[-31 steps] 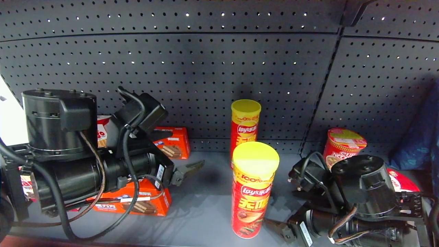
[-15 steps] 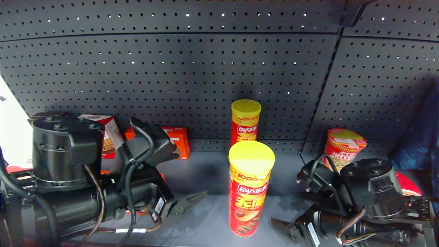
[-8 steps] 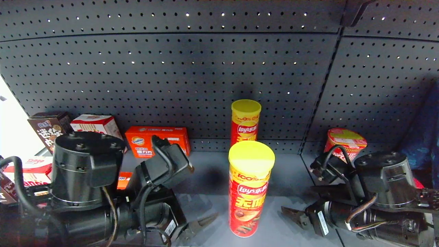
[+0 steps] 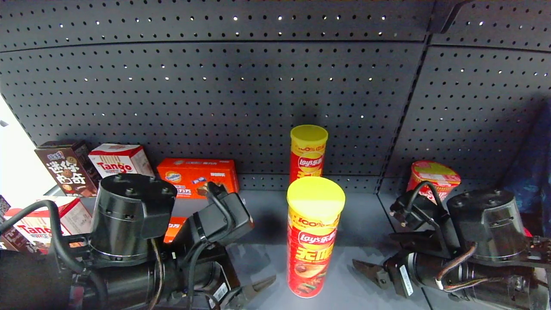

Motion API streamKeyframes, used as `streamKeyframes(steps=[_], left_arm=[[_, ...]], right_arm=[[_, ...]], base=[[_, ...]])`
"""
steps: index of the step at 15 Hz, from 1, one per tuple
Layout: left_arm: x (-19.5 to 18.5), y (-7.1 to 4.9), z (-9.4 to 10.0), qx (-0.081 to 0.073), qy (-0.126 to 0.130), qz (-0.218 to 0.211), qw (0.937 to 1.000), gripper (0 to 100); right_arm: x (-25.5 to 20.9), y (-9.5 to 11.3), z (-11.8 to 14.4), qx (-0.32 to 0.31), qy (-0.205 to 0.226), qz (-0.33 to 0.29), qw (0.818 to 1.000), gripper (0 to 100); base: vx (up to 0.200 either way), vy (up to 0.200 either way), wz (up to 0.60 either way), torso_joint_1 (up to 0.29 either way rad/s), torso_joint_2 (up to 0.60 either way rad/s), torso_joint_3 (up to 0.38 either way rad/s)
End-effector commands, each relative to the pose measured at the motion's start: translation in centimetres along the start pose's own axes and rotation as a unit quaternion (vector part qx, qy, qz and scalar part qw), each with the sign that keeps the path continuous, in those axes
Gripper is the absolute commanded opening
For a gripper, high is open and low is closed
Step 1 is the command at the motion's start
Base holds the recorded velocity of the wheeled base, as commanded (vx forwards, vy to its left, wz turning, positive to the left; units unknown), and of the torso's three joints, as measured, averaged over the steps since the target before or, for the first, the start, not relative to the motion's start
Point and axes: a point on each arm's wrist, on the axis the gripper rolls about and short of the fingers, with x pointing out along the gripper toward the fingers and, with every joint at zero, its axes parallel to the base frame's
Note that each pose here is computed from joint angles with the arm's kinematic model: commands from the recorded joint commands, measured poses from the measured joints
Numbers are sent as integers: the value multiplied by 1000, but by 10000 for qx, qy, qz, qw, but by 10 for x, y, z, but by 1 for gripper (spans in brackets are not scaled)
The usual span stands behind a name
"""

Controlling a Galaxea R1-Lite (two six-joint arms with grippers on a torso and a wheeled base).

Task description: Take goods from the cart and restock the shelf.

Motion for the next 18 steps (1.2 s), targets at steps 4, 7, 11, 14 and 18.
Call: streamKeyframes(steps=[4, 7, 11, 14, 18], left_arm=[[12, 3, 1, -24, 76, -5, 10000, 100], [22, 7, 7, -22, 62, 0, 10000, 100], [32, 10, 12, -20, 50, 13, 10000, 100], [33, 9, 10, -26, 93, -3, 10000, 100], [31, 8, 9, -19, 100, -6, 9999, 100]], right_arm=[[0, 2, 2, -12, -41, 33, 10000, 100], [0, 2, 2, -15, -48, 47, 10000, 100], [0, 5, 1, -44, -73, 131, 9999, 100], [1, 6, 1, -50, -58, 145, 9999, 100], [0, 7, 1, -60, -74, 165, 9998, 100]], base=[[0, 0, 0, 0, 0, 0], [0, 0, 0, 0, 0, 0], [0, 0, 0, 0, 0, 0], [0, 0, 0, 0, 0, 0], [0, 0, 0, 0, 0, 0]])
